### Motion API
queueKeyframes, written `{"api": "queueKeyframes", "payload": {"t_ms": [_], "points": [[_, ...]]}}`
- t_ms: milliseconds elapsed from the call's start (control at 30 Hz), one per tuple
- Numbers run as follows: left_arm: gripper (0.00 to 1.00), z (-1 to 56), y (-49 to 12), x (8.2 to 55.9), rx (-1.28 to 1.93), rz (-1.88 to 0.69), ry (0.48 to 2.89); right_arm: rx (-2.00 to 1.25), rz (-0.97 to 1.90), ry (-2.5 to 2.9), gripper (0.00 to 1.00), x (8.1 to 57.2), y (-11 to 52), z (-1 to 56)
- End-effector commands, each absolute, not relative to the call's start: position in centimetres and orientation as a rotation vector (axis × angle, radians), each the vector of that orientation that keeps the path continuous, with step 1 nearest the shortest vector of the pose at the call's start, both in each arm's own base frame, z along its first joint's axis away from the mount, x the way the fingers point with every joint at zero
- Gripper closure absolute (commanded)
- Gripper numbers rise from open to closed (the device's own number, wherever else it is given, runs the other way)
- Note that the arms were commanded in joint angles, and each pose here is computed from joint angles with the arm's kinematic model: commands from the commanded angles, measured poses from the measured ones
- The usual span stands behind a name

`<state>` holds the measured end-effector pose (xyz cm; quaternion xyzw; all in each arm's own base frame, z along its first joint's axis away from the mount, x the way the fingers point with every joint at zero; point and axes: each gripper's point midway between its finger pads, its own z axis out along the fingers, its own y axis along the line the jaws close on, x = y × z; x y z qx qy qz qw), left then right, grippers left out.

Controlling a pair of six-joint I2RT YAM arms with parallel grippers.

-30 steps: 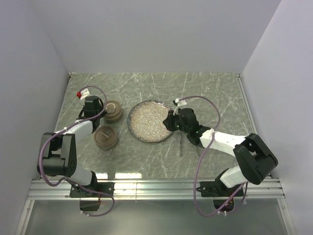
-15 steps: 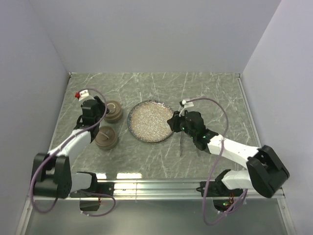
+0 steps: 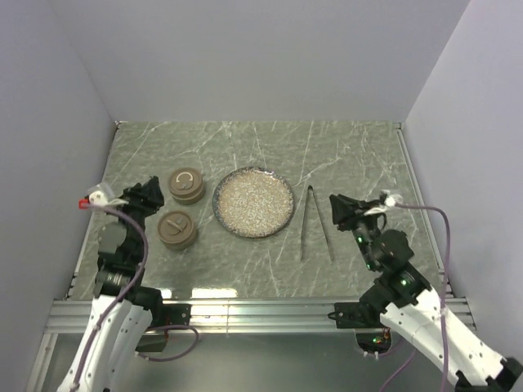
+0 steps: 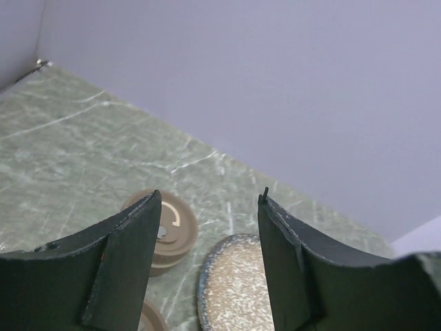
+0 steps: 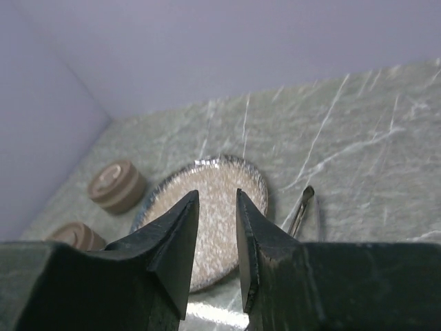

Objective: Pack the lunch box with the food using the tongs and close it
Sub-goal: Reset both arms

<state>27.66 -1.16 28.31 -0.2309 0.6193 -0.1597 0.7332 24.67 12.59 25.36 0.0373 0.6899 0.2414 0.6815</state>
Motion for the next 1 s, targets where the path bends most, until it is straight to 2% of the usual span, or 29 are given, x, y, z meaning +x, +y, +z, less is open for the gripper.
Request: {"api": "queueKeyframes", "payload": {"t_ms": [0,200,967], "points": [[0.36,26.9,-2.1,25.9,-0.439,-0.374,1.415,0.144,0.492,1.543,0.64,23.7,10.4,24.3],[0.33,28.3,-2.7,23.3,-0.373,-0.427,1.355,0.151,0.497,1.528,0.64,23.5,10.2,24.3],[0.31,28.3,-3.1,23.6,-0.34,-0.431,1.355,0.135,0.483,1.552,0.63,23.9,10.5,23.8]]}}
